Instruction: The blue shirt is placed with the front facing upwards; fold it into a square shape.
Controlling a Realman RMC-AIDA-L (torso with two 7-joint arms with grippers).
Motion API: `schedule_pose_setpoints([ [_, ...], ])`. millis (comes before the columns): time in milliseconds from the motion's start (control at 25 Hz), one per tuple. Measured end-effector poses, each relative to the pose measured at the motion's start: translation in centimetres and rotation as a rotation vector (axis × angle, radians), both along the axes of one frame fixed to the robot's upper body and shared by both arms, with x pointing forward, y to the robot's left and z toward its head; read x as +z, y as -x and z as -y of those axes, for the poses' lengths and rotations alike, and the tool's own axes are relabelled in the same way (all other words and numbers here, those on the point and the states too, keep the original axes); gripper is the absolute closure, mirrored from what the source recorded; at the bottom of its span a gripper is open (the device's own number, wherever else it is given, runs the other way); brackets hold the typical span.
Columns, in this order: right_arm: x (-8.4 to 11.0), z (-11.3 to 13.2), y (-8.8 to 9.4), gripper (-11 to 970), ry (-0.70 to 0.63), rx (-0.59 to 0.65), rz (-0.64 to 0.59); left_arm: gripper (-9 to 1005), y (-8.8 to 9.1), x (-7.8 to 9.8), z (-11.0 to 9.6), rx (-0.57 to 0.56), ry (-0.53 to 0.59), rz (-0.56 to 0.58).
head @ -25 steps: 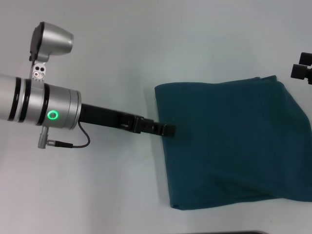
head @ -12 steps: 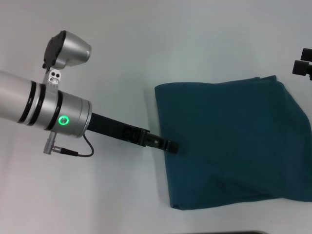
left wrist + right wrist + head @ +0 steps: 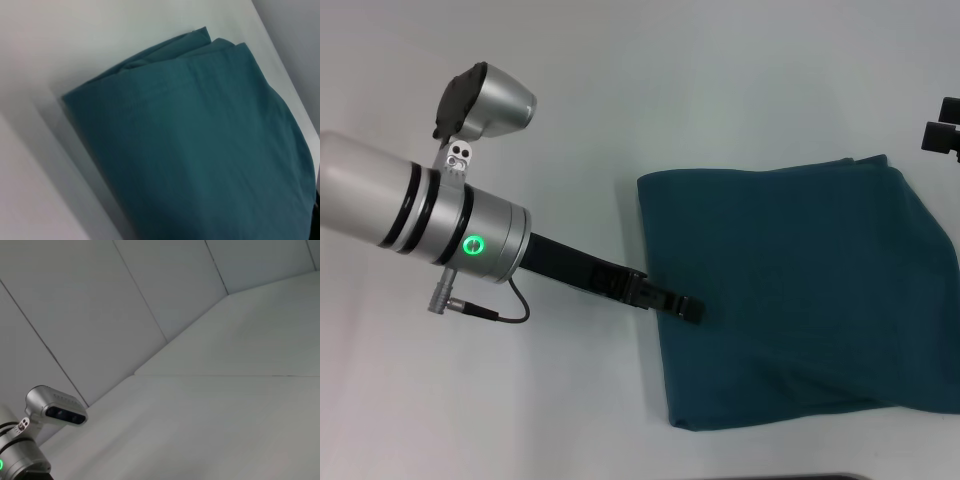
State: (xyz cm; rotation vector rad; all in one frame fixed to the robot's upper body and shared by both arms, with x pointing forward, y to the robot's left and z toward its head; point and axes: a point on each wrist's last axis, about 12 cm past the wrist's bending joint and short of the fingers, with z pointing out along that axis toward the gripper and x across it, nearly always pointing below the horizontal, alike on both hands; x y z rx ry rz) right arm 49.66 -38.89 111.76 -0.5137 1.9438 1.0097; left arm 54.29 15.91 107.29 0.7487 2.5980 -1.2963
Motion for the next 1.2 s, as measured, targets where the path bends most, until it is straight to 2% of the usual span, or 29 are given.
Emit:
schedule_pose_setpoints([
  [640,0.0,0.0,0.0,45,0.0,0.001,0.0,59,-0.6,0.1,1.4,-0.014,-0.001,-0.001],
  [1200,0.0,0.0,0.0,44,-0.001,-0.001,0.003,146,-1.4,0.1,1.3,0.031,-0.026,0.024],
])
